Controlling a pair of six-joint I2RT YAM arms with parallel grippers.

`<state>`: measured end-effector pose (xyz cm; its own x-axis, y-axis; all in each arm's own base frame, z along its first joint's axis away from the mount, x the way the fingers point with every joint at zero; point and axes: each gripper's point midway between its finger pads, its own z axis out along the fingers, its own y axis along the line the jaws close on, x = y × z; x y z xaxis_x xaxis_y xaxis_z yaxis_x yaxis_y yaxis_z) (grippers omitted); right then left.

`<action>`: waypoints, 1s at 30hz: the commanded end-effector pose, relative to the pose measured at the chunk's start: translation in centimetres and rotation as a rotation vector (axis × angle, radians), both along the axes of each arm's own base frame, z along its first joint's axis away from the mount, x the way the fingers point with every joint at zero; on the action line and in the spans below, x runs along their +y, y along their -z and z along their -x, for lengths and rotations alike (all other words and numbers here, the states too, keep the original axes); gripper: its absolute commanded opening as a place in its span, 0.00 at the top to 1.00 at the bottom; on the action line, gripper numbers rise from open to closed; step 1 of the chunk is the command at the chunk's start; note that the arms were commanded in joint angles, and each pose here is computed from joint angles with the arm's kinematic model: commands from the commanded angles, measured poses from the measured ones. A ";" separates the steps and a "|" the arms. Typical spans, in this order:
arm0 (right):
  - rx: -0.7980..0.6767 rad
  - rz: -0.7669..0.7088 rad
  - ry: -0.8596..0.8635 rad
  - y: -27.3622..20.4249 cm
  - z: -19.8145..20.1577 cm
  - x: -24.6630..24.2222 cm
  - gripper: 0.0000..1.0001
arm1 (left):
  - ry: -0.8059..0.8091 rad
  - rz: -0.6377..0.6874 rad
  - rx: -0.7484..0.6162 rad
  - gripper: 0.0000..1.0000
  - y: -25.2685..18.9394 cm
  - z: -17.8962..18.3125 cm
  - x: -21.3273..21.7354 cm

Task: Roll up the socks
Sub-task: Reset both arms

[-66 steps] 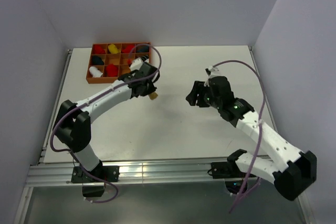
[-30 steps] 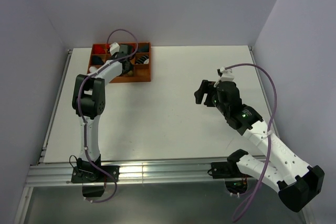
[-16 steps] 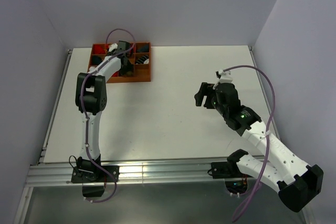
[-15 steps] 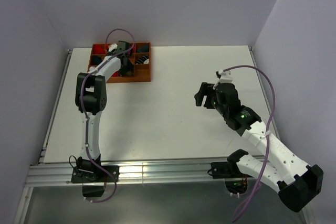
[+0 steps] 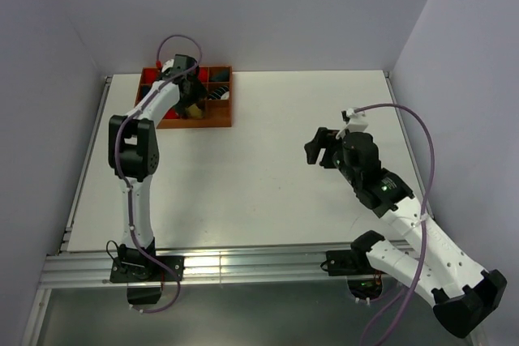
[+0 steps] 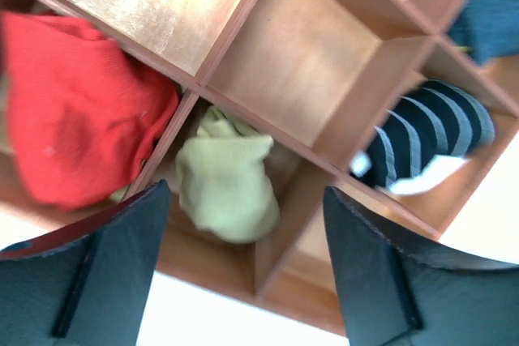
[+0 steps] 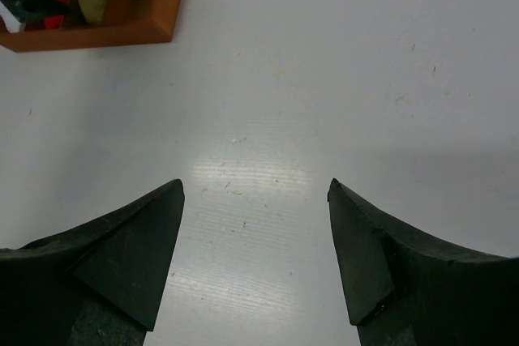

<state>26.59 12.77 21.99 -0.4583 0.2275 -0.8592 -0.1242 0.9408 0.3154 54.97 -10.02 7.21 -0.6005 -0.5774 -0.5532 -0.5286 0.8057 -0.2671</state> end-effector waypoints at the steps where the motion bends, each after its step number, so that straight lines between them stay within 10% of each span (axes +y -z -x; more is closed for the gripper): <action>1: -0.079 0.009 0.039 -2.2 0.0 -1.3 0.21 | 0.022 0.035 -0.110 0.15 -7.7 0.5 0.3; 14: -0.291 0.058 0.306 -9.0 4.0 -9.5 0.13 | 0.085 -0.021 -0.603 0.04 -28.3 15.6 4.4; 30: -0.487 0.010 0.470 -9.4 9.2 -15.2 0.12 | -0.278 -0.290 -0.888 0.01 -27.6 36.4 16.3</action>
